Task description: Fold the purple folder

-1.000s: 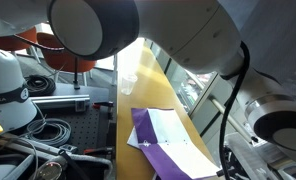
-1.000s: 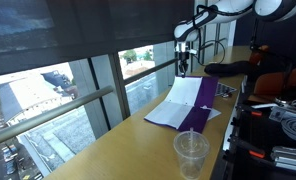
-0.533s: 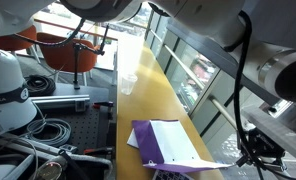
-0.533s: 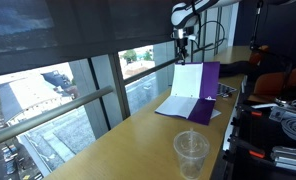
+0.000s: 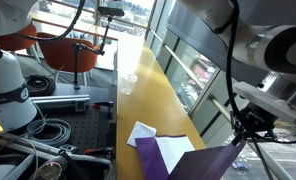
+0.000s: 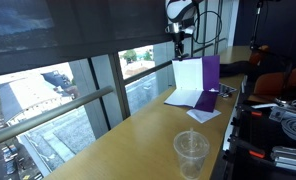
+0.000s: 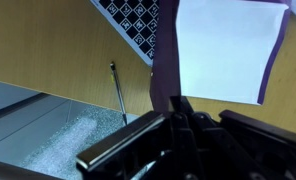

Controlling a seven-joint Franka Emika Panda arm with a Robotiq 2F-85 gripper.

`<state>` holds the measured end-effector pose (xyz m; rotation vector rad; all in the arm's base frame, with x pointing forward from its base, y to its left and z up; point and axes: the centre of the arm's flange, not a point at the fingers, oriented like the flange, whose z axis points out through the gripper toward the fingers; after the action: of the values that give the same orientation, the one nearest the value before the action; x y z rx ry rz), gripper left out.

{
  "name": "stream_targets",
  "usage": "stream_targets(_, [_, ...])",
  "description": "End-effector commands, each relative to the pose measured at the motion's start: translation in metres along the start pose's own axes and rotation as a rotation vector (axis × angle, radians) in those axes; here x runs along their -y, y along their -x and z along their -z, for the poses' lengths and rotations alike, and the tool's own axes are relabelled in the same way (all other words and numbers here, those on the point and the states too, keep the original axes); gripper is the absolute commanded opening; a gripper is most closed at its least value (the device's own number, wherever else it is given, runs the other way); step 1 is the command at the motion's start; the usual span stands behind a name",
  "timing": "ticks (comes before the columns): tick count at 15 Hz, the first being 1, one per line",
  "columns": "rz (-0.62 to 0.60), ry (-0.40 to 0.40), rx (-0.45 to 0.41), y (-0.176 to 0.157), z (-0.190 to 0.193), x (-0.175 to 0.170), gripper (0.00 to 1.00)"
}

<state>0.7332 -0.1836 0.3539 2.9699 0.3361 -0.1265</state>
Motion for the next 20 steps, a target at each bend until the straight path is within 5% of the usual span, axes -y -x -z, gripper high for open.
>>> stream_targets(1, [0.017, 0.024, 0.027, 0.024, -0.009, 0.033, 0.00])
stream_targets(3, [0.027, 0.016, 0.031, 0.025, -0.014, 0.048, 0.00])
stream_targets(4, [0.034, 0.012, 0.033, 0.024, -0.016, 0.055, 0.08])
stream_targets(5, [0.038, 0.008, 0.036, 0.024, -0.019, 0.063, 0.27])
stream_targets(12, [0.058, -0.055, -0.011, 0.008, -0.004, 0.127, 0.77])
stream_targets(15, [0.039, -0.086, -0.066, 0.028, 0.020, 0.148, 0.98])
stream_targets(20, [-0.195, -0.101, -0.220, 0.086, 0.051, 0.147, 1.00])
